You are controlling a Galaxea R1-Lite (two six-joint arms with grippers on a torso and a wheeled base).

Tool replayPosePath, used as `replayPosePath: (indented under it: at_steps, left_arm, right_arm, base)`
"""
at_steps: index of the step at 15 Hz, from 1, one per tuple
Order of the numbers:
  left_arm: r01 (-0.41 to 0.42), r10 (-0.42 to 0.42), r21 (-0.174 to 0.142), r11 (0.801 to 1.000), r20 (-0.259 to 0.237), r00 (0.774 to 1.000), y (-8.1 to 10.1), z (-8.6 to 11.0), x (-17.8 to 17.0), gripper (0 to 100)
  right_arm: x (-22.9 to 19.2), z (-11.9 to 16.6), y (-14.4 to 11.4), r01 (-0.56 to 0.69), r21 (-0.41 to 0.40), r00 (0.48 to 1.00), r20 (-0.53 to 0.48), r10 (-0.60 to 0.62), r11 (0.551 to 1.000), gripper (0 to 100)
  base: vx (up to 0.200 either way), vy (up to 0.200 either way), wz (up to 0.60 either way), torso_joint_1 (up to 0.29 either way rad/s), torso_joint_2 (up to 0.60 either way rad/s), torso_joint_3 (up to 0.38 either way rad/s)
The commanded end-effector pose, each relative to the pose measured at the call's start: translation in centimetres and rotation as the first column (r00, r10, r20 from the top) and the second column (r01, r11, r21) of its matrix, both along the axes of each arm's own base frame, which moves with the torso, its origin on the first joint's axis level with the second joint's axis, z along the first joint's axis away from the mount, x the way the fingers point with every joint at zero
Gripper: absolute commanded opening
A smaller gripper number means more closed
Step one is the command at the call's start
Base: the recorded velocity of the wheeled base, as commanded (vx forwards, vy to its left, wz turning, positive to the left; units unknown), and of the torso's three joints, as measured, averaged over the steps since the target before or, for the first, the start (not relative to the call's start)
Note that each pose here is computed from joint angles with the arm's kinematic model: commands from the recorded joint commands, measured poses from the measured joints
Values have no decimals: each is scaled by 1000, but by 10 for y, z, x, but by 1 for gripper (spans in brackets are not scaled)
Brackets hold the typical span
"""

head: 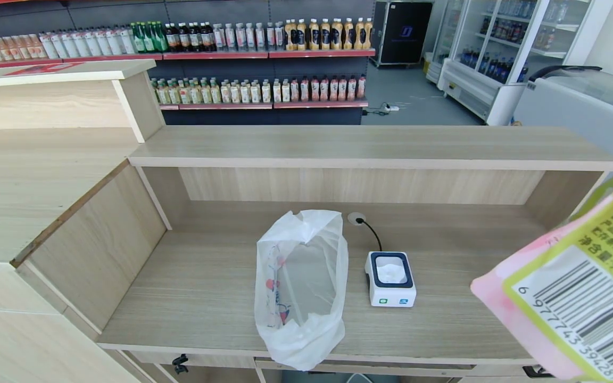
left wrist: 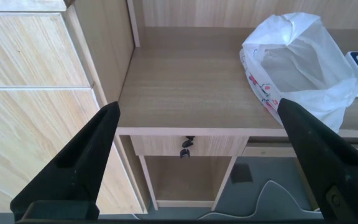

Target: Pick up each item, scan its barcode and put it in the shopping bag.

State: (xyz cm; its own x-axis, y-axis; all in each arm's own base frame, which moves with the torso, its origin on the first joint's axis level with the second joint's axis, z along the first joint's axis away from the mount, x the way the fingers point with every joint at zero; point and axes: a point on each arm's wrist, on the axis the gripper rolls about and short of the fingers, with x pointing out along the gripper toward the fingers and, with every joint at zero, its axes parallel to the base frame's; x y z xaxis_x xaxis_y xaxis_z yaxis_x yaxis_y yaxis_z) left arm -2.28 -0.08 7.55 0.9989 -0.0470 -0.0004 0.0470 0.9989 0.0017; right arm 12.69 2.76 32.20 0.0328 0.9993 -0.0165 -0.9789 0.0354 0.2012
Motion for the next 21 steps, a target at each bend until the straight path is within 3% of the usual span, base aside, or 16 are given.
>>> replayPosePath:
  at_steps: [1,21]
  left_arm:
    - [1,-1,0,1000,-1,1000,0,0,0,100]
    - [1,-1,0,1000,-1,1000,0,0,0,100]
  right_arm:
    - [-2,1,0,-1,0,1000,10,1,1000,0]
    - [2,2,-3,25,0,1000,19,-25,1000,0]
  base:
    - [0,0,0,0,0,0]
    - [0,0,0,0,0,0]
